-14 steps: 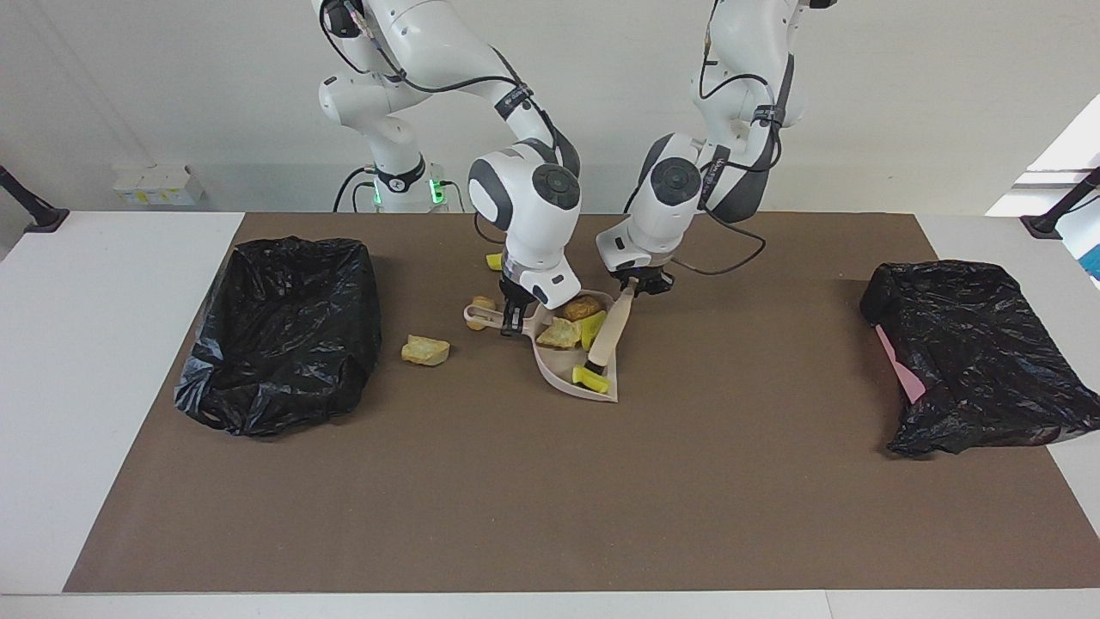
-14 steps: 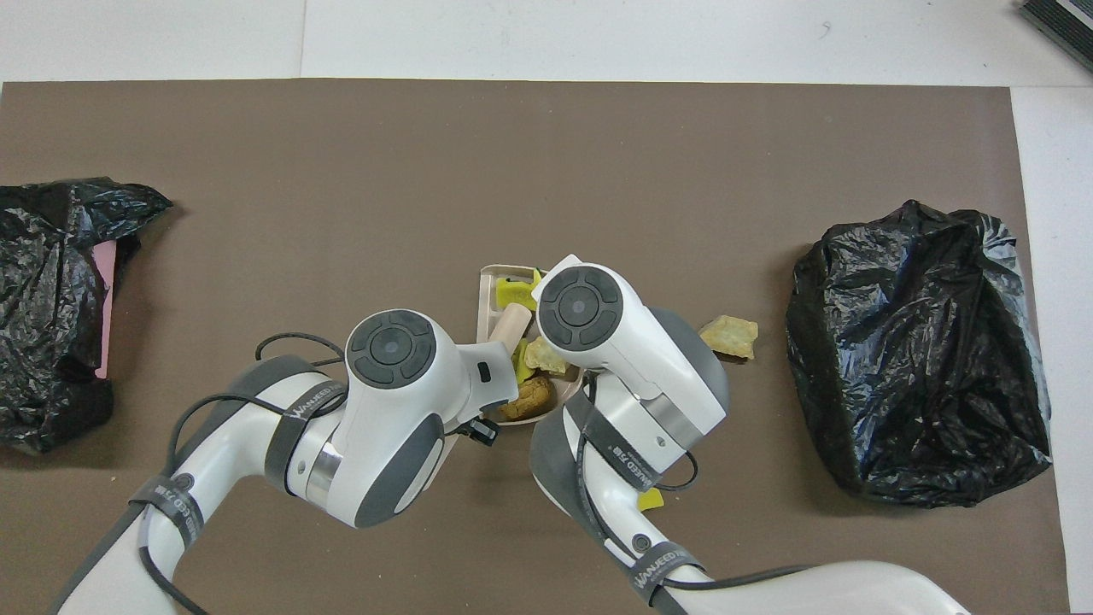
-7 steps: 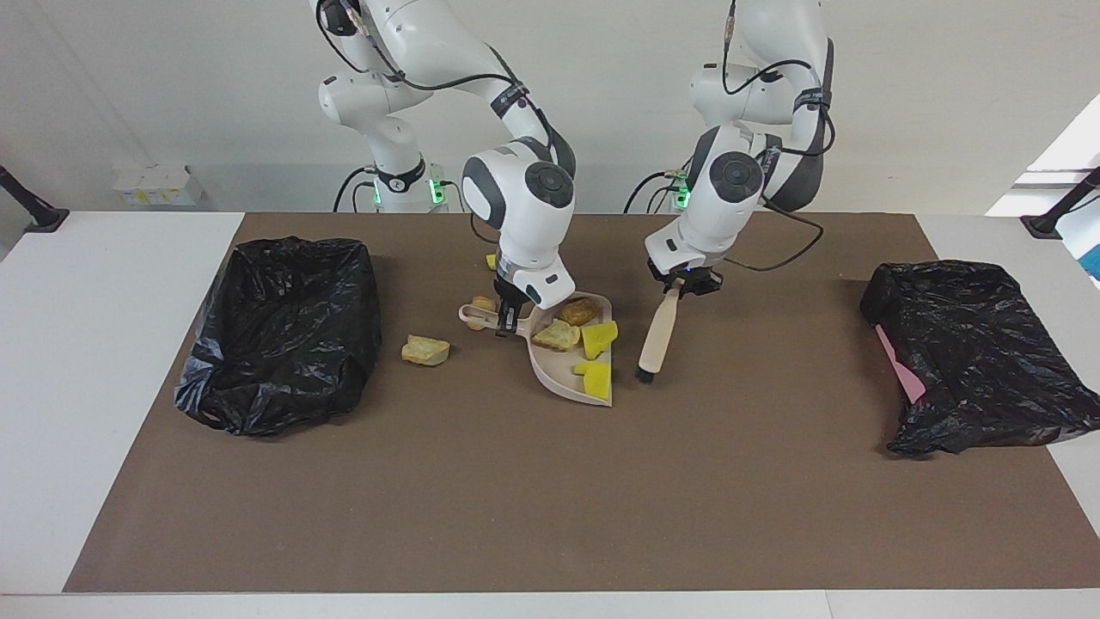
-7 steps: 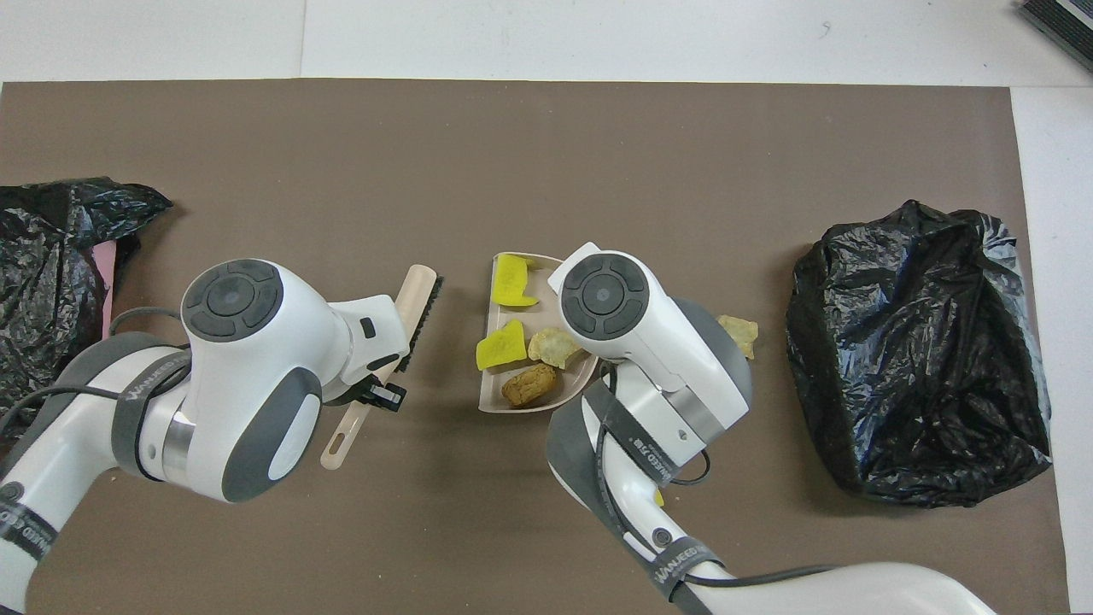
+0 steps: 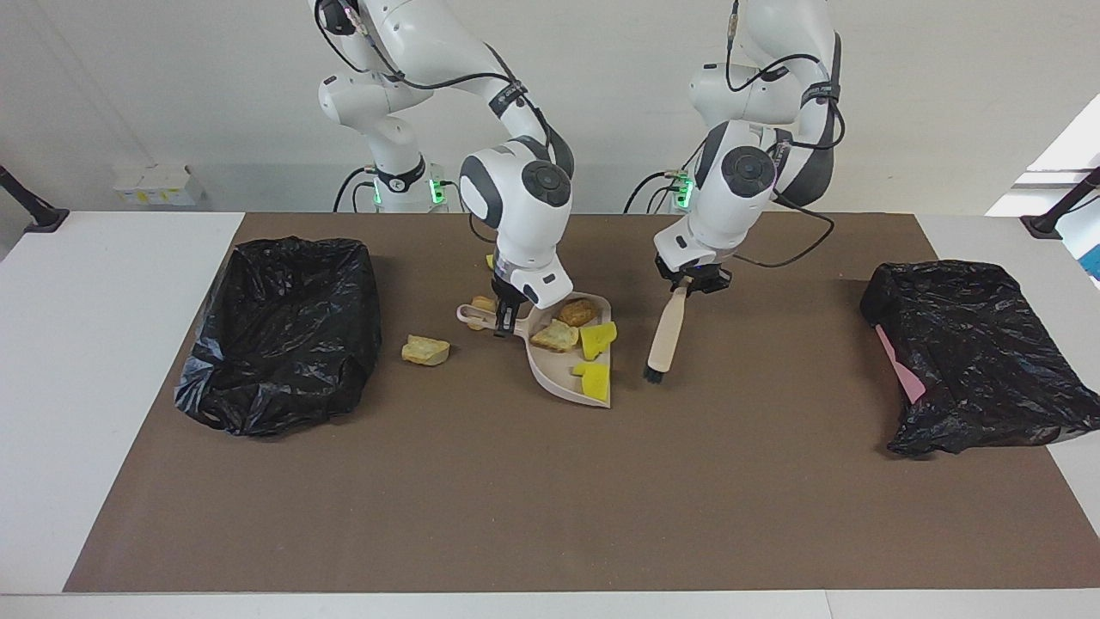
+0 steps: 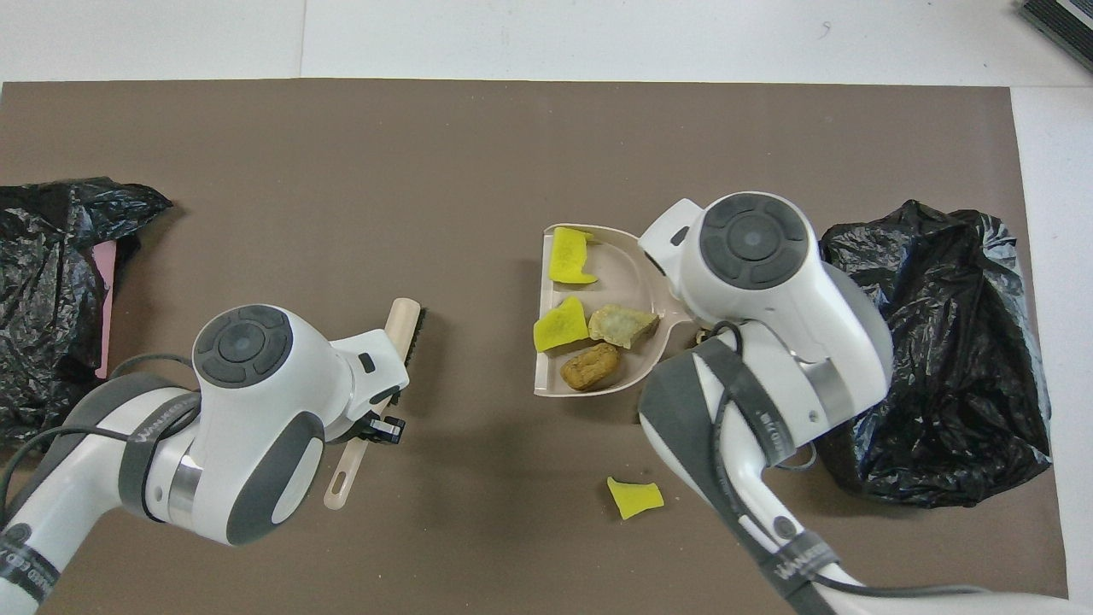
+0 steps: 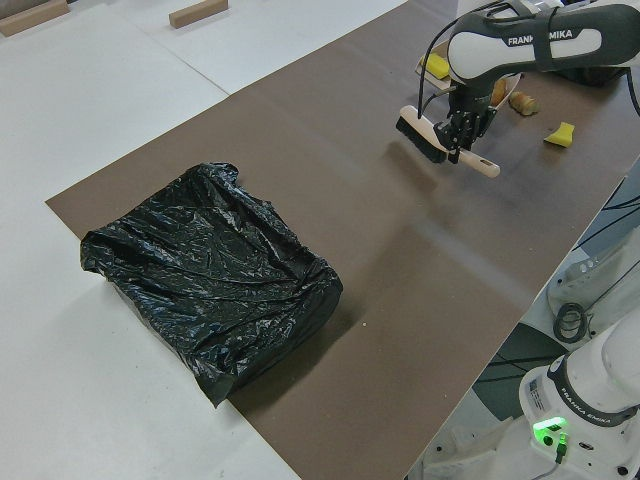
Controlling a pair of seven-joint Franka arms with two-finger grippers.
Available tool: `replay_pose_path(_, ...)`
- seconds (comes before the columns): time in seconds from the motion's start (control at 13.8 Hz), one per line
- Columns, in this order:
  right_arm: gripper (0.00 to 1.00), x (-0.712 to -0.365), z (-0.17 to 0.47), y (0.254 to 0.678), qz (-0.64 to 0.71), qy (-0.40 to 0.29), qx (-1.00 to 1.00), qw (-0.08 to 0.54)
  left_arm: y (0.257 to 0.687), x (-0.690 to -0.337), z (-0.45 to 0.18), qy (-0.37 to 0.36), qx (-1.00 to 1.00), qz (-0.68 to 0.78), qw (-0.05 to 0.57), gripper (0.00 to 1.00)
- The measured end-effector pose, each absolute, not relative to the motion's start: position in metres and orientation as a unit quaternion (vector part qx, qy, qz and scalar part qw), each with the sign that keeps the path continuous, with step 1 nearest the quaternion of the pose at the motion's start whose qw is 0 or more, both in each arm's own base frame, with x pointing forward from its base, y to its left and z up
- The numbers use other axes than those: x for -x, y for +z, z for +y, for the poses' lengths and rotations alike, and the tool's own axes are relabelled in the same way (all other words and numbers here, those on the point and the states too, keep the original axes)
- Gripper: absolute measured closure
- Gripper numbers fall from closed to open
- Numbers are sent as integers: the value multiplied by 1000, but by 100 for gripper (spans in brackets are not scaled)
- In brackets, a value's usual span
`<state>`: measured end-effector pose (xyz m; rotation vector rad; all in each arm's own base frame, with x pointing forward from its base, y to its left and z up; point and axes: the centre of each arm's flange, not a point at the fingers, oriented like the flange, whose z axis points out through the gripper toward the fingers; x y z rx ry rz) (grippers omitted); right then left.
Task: Sweep and dump trash in bin
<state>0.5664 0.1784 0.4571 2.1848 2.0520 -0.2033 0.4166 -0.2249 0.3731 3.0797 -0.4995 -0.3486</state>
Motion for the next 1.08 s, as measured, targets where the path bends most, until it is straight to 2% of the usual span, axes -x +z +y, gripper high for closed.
replay_pose_path(0.43,68,-572,38,513,690,-55,-719,68,366,-318,-274,-88,-994,-62,-34,74)
replay_pose_path(0.72,68,-567,-47,523,694,-62,-715,63,348,-280,-300,-60,-998,-23,-20,74)
replay_pose_path(0.94,68,-555,-120,526,692,-81,-714,69,330,-270,-298,-48,-999,-14,-1,74)
replay_pose_path(1.01,68,-552,-137,528,689,-96,-713,81,331,-273,-298,-46,-999,-10,3,68)
replay_pose_path(1.08,68,-550,-147,530,687,-106,-713,92,333,-278,-298,-45,-999,-6,6,56)
